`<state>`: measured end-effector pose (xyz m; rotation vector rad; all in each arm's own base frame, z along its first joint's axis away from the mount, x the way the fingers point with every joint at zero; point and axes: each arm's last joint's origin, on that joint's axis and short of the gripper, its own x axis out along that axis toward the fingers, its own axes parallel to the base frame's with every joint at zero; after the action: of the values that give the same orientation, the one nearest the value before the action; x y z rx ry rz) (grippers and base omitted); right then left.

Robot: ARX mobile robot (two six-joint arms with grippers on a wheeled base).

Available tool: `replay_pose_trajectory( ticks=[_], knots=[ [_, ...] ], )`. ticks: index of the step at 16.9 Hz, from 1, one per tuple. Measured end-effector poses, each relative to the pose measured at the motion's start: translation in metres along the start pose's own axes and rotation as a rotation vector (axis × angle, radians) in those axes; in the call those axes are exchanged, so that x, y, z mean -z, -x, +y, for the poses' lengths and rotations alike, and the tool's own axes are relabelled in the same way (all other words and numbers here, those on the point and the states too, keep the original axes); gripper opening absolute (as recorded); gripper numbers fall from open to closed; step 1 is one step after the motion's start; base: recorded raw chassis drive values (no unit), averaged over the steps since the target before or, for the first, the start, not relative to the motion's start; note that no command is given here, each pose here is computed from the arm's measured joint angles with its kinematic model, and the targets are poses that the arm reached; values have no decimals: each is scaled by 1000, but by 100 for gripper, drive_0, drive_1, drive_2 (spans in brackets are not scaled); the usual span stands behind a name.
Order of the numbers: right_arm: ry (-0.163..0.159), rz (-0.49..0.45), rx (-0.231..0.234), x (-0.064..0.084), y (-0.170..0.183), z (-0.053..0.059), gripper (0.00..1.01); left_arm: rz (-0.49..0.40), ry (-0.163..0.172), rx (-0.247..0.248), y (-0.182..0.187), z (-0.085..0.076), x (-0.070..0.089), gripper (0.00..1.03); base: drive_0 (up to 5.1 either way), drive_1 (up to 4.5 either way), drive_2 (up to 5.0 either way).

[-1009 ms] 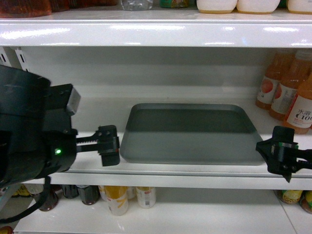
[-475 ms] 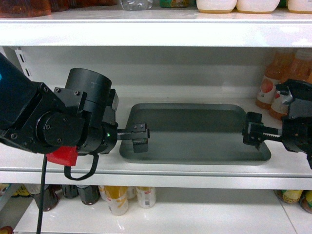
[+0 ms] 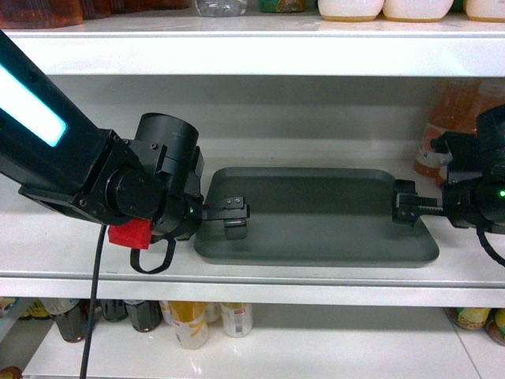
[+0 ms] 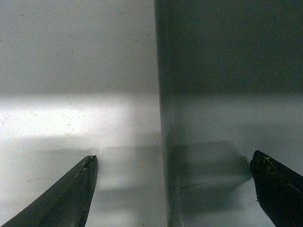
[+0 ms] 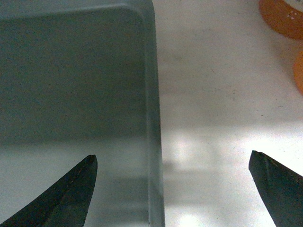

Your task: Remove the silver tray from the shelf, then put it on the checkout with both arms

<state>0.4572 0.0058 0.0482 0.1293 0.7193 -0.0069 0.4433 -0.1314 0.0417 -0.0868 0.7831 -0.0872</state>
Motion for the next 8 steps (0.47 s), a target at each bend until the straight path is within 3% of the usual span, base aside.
replay_pose_trajectory(
  ticks=[3,8],
  knots=[
    [72,39,12,0,-15,0,98,18,-6,-17,-9,-4,-6,98,0,0,0],
    [110,56,34,-2,-23,-1,98,26,-21,-28,-14,-9,-11,98,0,0,0]
  ],
)
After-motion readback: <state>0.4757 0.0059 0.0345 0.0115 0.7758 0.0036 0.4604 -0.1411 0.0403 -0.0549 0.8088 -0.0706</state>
